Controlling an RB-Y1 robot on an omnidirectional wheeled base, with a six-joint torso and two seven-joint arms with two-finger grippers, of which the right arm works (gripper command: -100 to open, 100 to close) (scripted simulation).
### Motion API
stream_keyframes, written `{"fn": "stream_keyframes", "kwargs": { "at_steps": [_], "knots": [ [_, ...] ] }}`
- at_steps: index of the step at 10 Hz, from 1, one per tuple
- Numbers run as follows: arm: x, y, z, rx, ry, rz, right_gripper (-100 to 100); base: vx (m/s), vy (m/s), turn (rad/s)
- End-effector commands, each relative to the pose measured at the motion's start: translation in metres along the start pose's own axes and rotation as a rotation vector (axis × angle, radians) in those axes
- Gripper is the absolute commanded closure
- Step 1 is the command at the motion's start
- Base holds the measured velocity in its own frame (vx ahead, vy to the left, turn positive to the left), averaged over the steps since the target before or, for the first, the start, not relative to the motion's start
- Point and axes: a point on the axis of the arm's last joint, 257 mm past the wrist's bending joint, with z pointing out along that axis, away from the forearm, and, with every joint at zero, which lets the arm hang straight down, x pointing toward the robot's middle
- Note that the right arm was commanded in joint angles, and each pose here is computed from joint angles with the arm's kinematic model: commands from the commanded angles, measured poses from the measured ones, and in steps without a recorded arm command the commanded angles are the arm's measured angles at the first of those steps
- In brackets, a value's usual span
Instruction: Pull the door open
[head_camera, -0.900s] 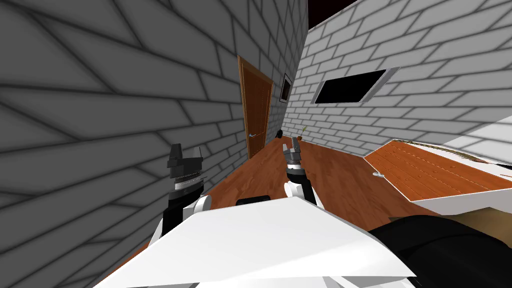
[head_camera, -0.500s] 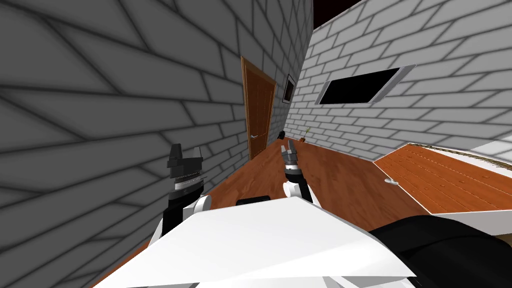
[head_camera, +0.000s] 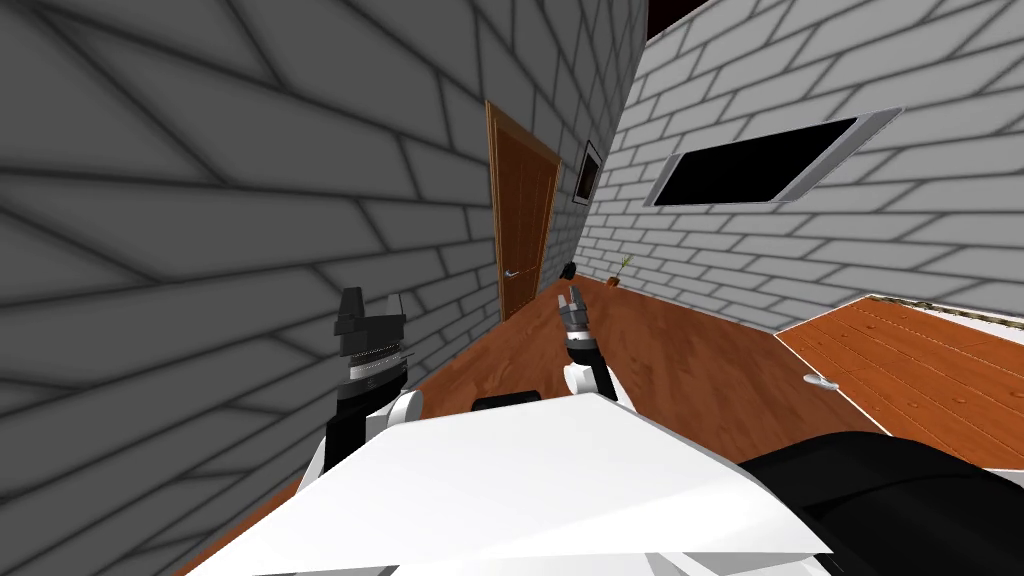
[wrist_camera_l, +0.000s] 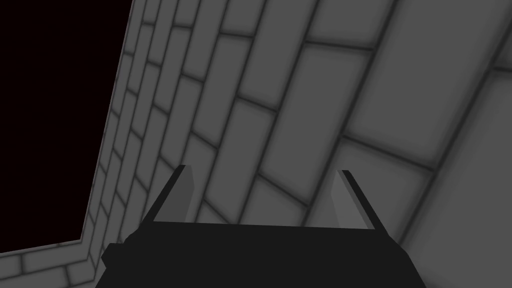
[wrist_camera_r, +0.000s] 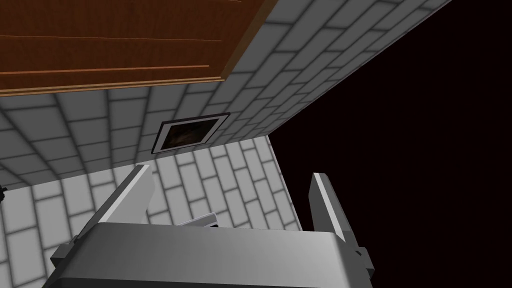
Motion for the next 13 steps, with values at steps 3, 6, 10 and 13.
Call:
{"fn": "stream_keyframes", "kwargs": {
  "at_steps": [3,6,10,13],
  "knots": [
    [0.005,-0.023,-0.0030,0.026,0.018,0.014,-100,0.084,-0.026,0.073],
    [0.007,-0.042,-0.0070,0.050,0.032,0.025,-100,0.085,-0.029,0.078],
    [0.010,-0.070,-0.0136,0.085,0.052,0.040,-100,0.092,-0.034,0.088],
    [0.012,-0.092,-0.0197,0.115,0.067,0.051,-100,0.086,-0.042,0.097]
  ]
}}
